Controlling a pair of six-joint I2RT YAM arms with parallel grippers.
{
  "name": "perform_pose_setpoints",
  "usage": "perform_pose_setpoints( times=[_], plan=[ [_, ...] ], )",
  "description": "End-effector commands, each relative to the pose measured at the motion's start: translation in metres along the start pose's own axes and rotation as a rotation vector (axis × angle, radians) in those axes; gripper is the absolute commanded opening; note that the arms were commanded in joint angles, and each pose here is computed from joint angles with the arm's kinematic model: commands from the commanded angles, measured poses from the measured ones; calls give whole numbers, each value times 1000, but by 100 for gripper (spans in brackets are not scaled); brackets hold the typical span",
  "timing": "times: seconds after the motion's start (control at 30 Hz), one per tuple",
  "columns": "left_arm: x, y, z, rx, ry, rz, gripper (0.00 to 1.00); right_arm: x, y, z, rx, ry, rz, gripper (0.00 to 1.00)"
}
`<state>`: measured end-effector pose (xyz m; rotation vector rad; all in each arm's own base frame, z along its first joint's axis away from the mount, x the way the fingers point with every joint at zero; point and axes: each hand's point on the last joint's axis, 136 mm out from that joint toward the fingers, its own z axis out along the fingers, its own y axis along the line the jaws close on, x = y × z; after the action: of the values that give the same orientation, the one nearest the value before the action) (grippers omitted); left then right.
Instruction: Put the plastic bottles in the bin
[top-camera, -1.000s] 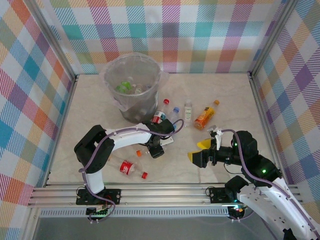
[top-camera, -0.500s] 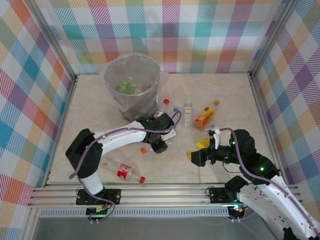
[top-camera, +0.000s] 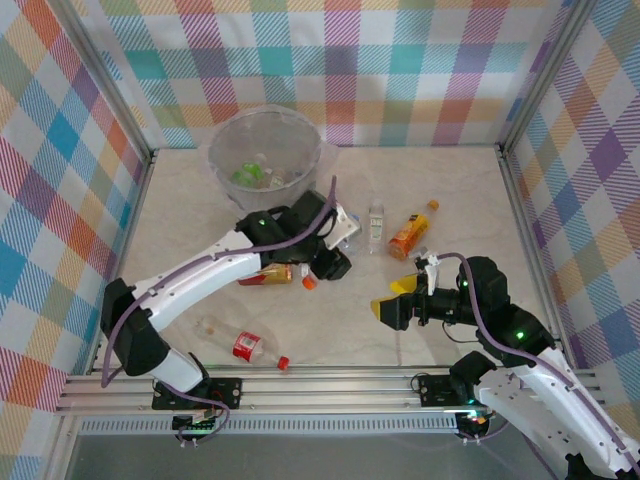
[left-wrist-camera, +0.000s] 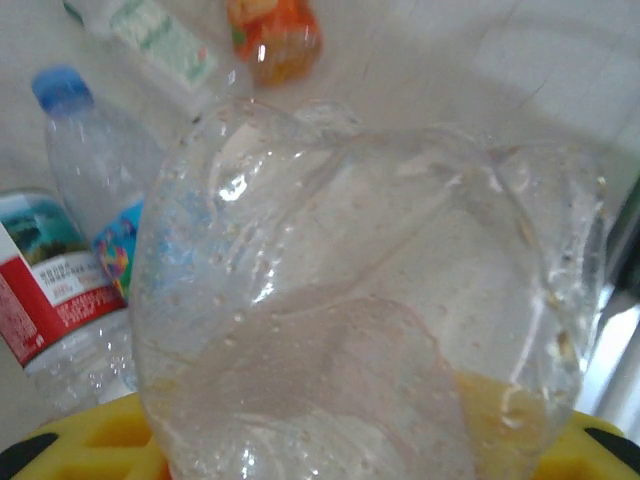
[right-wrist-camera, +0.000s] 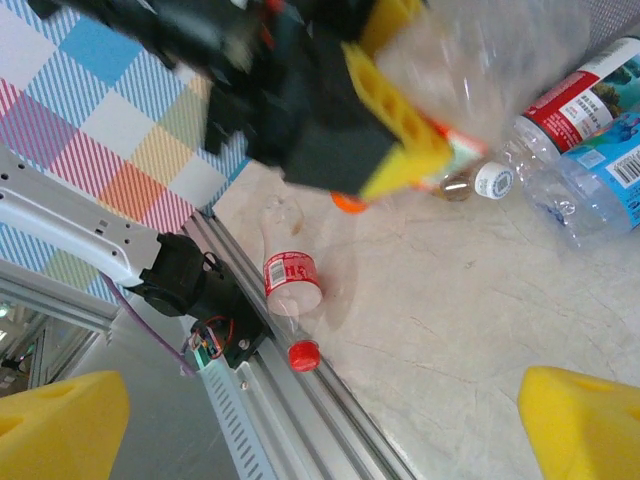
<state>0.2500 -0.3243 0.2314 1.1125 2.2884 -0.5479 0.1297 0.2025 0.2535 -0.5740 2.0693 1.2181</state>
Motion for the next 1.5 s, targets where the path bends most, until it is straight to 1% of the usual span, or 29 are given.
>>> perform_pose_setpoints(
  times=[0.0, 0.1, 0.17, 0.33, 0.47, 0.6, 0.7, 0.87, 1.0, 1.07, 1.17, 1.33, 1.47],
  plan=[
    [-35, -3, -41, 84, -122, -94, 47, -6, 8, -2, -39, -31, -10, 100],
    [-64, 7, -64, 104, -206, -151, 45, -8, 10, -2, -47, -40, -8, 100],
    [-81, 20, -77, 91, -256, -187, 45, -9, 10, -2, -51, -44, -8, 100],
    [-115, 65, -104, -29, -353, -268, 44, -10, 11, -2, -54, -50, -6, 100],
    [-133, 103, -123, -124, -424, -323, 44, -10, 11, -3, -52, -51, -3, 100],
    [-148, 139, -143, -163, -516, -399, 43, -8, 10, -3, -47, -50, 1, 100],
    [-155, 165, -153, -194, -558, -453, 43, -8, 9, -3, -45, -50, 2, 100],
    [-156, 206, -146, -269, -521, -496, 43, -7, 10, -4, -46, -52, 4, 100],
    [-150, 237, -128, -342, -467, -501, 43, -7, 10, -6, -44, -55, 4, 100],
    [-146, 249, -117, -345, -443, -518, 43, -5, 9, -7, -36, -54, 7, 100],
    [-139, 258, -96, -331, -399, -537, 45, -4, 8, -8, -29, -54, 10, 100],
    [-125, 259, -61, -269, -316, -580, 47, -2, 6, -8, -22, -50, 12, 100],
    [-116, 260, -47, -251, -275, -598, 47, -2, 5, -7, -20, -46, 15, 100]
  ],
)
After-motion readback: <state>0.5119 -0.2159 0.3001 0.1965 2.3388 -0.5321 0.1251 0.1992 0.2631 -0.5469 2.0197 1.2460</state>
